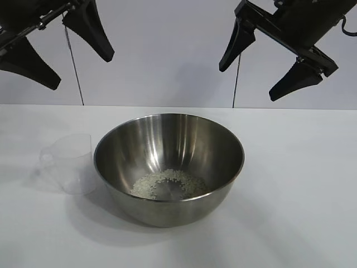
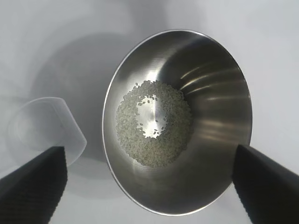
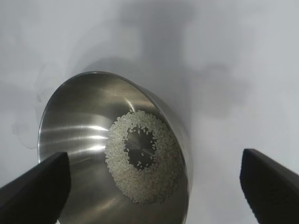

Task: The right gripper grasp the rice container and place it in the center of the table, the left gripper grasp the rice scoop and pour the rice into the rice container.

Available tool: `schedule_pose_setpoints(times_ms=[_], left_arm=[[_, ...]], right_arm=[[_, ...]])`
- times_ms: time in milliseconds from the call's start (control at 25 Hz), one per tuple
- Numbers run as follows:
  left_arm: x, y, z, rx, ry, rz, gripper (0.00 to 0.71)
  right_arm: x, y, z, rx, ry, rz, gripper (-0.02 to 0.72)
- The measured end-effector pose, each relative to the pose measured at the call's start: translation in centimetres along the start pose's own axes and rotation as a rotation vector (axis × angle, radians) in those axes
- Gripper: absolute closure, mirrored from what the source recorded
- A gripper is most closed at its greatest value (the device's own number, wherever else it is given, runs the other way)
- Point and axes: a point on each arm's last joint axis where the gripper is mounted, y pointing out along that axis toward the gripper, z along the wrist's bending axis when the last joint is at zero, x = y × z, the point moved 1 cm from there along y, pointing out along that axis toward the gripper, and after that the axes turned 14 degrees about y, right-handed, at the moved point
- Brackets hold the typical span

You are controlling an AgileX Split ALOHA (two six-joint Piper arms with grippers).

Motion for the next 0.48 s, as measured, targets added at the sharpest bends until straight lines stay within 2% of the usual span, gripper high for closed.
schedule_pose_setpoints(times_ms=[480], left_arm=[[0.14, 0.07, 0.08, 0.005, -0.001, -0.013, 0.018]], right_arm=[[-0.02, 0.0, 0.02, 0.002, 0.002, 0.002, 0.02]])
